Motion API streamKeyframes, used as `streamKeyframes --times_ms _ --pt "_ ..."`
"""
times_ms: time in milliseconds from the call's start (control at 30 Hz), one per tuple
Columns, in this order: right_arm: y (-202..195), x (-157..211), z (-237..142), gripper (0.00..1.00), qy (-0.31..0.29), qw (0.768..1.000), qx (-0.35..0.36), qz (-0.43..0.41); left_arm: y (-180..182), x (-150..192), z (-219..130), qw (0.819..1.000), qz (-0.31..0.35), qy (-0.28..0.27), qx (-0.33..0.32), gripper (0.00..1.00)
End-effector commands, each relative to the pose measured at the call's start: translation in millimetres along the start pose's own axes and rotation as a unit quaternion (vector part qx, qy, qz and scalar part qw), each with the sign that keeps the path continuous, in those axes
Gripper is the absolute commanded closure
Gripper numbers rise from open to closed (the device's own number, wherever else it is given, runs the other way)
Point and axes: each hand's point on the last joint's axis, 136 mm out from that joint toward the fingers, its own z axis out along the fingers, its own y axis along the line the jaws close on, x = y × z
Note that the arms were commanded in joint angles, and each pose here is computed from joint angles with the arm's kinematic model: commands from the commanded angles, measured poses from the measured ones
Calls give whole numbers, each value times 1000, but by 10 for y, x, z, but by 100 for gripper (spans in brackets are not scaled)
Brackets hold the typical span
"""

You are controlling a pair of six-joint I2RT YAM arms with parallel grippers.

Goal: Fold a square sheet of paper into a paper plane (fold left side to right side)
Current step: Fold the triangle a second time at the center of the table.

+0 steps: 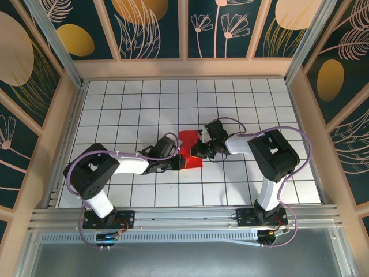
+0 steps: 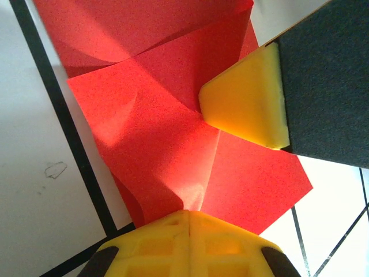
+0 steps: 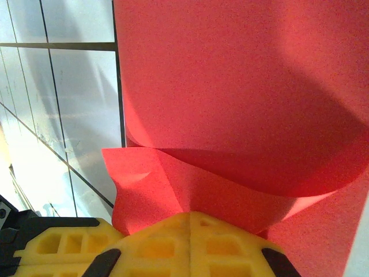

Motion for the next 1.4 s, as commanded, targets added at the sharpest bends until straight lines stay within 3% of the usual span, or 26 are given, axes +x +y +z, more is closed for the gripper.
streamKeyframes --times_ms 0,333,833,1367 --pt "73 24 -23 100 7 1000 -1 -16 32 50 30 1000 -3 5 3 95" --pt "365 -119 -238 100 -29 998 -27 -50 151 187 123 999 -3 25 -20 99" --pt "244 137 -95 100 -17 999 -19 -35 261 209 135 998 -4 28 -55 100" --pt "-17 99 24 100 -18 999 35 -35 394 300 140 995 -25 41 -82 100"
